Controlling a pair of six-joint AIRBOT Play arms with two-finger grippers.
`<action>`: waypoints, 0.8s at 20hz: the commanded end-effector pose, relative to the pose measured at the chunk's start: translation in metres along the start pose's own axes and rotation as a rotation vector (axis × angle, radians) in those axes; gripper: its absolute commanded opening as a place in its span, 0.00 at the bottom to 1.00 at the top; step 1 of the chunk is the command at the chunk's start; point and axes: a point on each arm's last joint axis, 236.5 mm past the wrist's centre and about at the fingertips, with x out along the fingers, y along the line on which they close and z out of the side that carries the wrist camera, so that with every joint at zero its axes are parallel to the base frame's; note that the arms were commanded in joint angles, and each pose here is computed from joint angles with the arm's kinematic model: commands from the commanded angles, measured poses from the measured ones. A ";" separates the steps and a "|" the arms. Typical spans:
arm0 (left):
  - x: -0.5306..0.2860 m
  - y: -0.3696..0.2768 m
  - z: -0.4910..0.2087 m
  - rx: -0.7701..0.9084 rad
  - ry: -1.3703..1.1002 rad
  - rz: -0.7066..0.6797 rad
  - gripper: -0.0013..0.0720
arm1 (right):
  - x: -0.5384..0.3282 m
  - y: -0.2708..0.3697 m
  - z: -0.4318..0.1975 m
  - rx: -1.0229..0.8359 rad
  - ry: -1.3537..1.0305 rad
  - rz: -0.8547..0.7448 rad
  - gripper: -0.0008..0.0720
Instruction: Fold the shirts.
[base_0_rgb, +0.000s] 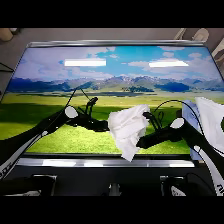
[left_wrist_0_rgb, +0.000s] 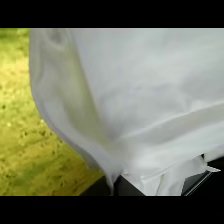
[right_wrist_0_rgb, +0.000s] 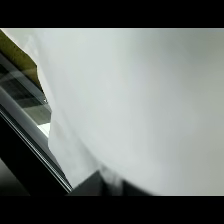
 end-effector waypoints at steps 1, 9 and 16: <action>-0.030 -0.032 0.027 0.186 -0.098 -0.025 0.05 | 0.011 0.018 0.006 -0.090 0.030 0.011 0.04; -0.479 -0.208 0.099 0.691 -1.173 0.228 0.05 | -0.405 0.123 0.126 -0.667 -0.741 -0.954 0.04; -0.650 -0.288 -0.060 0.796 -1.675 0.207 0.05 | -0.568 0.310 0.013 -0.800 -1.444 -1.221 0.04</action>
